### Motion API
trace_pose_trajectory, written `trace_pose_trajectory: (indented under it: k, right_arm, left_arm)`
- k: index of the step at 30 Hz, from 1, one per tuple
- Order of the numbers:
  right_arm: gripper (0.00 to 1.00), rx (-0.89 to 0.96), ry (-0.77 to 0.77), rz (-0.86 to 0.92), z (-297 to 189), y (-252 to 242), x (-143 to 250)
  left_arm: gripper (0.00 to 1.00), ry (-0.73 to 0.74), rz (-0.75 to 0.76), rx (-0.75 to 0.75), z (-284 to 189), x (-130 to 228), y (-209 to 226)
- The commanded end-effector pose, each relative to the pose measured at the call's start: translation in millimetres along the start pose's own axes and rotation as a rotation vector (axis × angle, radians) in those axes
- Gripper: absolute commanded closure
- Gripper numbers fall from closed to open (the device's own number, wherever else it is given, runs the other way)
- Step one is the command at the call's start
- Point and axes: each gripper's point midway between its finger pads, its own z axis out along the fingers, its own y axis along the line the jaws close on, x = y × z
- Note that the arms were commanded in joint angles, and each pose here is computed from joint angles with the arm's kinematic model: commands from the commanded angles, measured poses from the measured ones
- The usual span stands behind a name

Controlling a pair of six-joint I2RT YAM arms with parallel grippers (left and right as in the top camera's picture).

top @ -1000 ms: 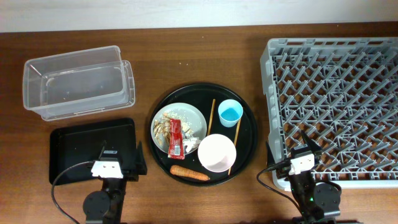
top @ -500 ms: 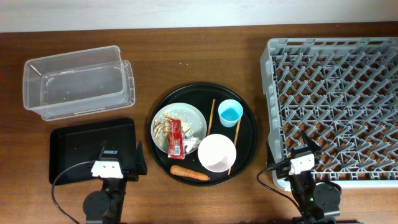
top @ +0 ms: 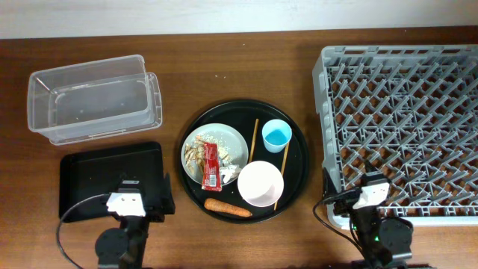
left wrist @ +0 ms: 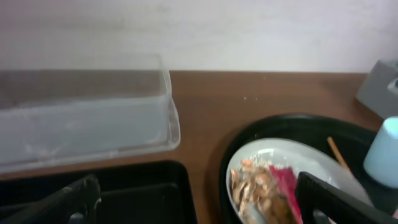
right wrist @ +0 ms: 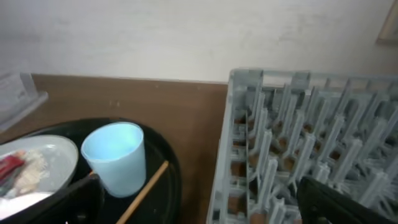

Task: Sort waste into correct bins and load items into the dishwasher rack

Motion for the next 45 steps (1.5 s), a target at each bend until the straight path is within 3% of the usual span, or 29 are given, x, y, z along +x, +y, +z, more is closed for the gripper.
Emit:
trace_pose_trajectory:
  k: [1, 9, 12, 16, 19, 22, 27, 31, 32, 33, 38, 39, 41, 43, 45]
  right_arm:
    - [0.02, 0.005, -0.019, 0.045, -12.8, 0.8, -34.9]
    - [0.02, 0.018, 0.321, 0.067, -8.5, 0.7, -44.3]
    - [0.02, 0.027, 0.555, 0.081, -4.5, 0.3, -45.1]
    - [0.02, -0.013, 0.666, 0.104, 9.1, 7.2, -36.3]
    - [0.01, -0.011, 0.701, 0.106, 10.4, 6.8, -28.7]
    - [0.02, -0.011, 0.7, 0.106, 10.5, 6.8, -28.9]
    - [0.02, 0.001, 0.7, 0.102, 10.5, 4.8, -28.8]
    - [0.02, 0.0, 0.701, 0.102, 10.4, 4.8, -28.7]
    - [0.02, 0.0, 0.701, 0.102, 10.4, 4.8, -28.7]
    - [0.02, 0.0, 0.701, 0.102, 10.4, 4.8, -28.7]
    - [0.02, 0.0, 0.701, 0.102, 10.3, 4.9, -28.6]
    - [0.02, 0.0, 0.701, 0.102, 10.3, 4.9, -28.6]
    - [0.02, 0.0, 0.701, 0.102, 10.3, 4.9, -28.6]
    - [0.02, 0.0, 0.701, 0.102, 10.3, 4.9, -28.6]
    - [0.02, 0.0, 0.701, 0.102, 10.3, 4.9, -28.6]
  left_arm:
    - [0.01, 0.031, -0.014, 0.005, -10.9, -33.5, -3.4]
    - [0.01, 0.417, -0.043, 0.072, 16.7, -62.7, -19.7]
    - [0.01, 0.692, -0.077, 0.098, 14.3, -55.6, -27.2]
    - [0.01, 0.779, -0.086, 0.092, 16.0, -42.3, -26.5]
    - [0.01, 0.755, -0.117, 0.194, 34.7, -45.5, -44.7]
    - [0.01, 0.837, -0.093, 0.235, 52.4, -22.4, -59.9]
    - [0.07, 1.121, -0.026, 0.316, 69.2, 59.6, -99.0]
    - [0.32, 1.249, 0.018, 0.347, 73.9, 106.7, -117.0]
    - [0.42, 1.26, 0.028, 0.354, 75.3, 113.3, -120.7]
    - [0.58, 1.262, 0.034, 0.359, 77.1, 117.1, -123.4]
    - [0.61, 1.29, 0.065, 0.316, 80.7, 131.3, -116.1]
    - [0.67, 1.293, 0.065, 0.315, 80.6, 132.0, -115.8]
    - [1.0, 1.291, 0.065, 0.315, 80.8, 131.6, -115.9]
    - [1.0, 1.27, 0.066, 0.316, 84.4, 125.1, -116.6]
    - [1.0, 1.173, 0.043, 0.311, 101.1, 88.6, -114.9]
